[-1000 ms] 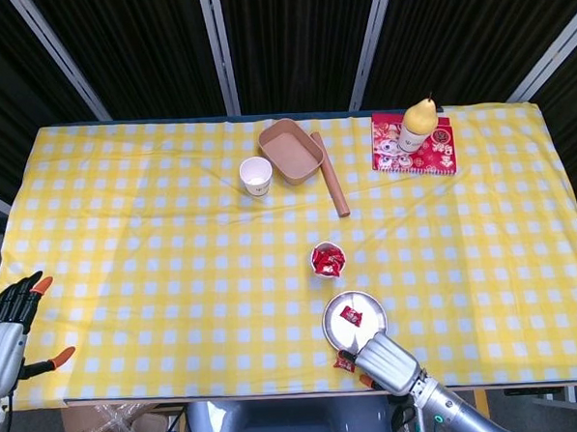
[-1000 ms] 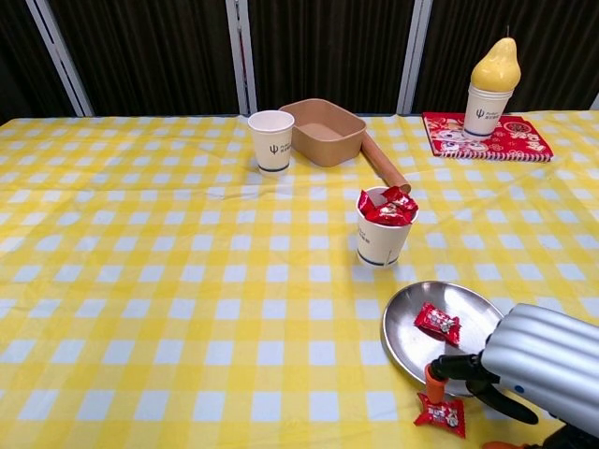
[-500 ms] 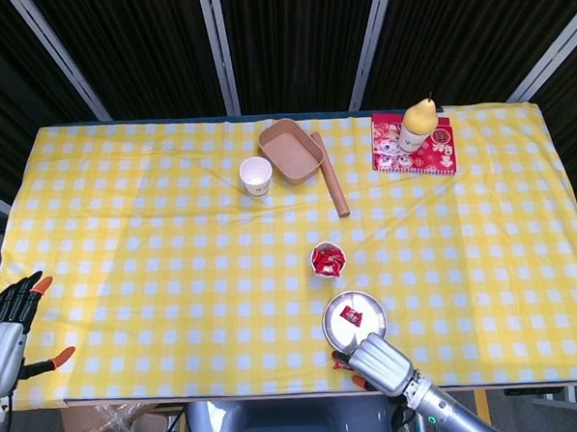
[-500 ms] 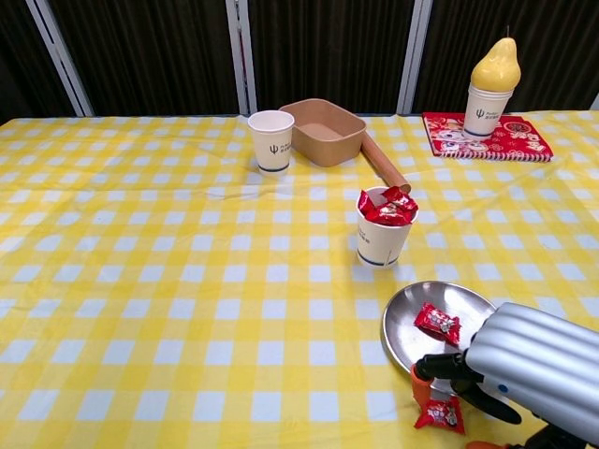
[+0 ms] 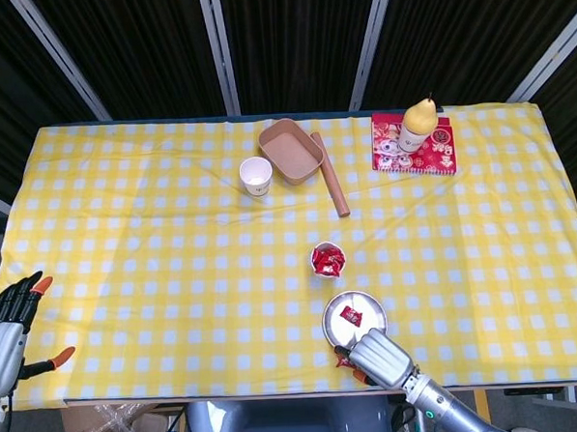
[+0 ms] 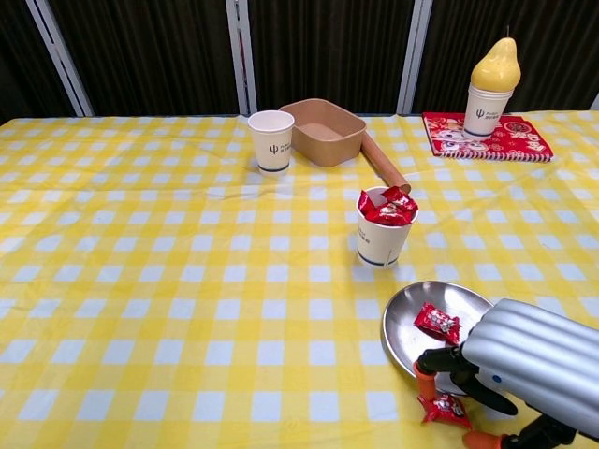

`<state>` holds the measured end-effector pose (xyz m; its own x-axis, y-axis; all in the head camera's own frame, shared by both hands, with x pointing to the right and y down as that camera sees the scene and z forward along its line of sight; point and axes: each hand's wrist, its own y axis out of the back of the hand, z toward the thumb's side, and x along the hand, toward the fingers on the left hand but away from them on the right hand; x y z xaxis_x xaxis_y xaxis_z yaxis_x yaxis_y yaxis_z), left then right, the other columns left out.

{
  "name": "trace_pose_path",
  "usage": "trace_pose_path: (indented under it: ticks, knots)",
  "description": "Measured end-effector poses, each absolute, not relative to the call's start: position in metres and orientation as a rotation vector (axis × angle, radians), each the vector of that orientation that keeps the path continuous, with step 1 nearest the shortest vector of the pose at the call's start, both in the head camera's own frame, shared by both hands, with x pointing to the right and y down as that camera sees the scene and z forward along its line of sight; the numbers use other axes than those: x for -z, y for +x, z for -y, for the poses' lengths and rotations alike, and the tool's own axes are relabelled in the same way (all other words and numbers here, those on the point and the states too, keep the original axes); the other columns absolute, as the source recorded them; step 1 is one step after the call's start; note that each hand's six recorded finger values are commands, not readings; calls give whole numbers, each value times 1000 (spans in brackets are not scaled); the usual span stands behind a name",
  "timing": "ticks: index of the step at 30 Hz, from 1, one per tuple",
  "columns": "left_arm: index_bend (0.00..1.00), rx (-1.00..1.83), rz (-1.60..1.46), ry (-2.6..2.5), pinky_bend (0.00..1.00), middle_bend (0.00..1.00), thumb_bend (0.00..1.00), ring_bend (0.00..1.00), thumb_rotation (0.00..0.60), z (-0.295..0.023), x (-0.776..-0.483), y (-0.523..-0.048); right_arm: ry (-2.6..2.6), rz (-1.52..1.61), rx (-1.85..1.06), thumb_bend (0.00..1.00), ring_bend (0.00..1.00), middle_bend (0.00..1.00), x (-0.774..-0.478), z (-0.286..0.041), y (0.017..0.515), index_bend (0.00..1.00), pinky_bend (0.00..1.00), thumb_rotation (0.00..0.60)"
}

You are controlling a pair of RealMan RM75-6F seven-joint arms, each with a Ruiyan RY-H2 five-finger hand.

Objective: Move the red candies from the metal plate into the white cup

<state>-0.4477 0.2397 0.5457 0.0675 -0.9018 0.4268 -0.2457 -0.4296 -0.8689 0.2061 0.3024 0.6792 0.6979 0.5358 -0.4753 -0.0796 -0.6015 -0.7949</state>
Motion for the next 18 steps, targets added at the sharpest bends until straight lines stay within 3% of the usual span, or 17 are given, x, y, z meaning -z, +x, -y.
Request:
trace_pose_path:
  ticks: [9, 18]
  knots:
    - [0, 1391, -1147, -1746, 0, 0, 0, 0, 600, -240, -546, -448, -2057, 341, -908, 501, 877, 826, -681, -305, 205, 549, 952, 600]
    - [0, 1391, -1146, -1747, 0, 0, 0, 0, 600, -240, -546, -448, -2056, 350, -910, 520, 877, 826, -678, -303, 207, 562, 952, 600]
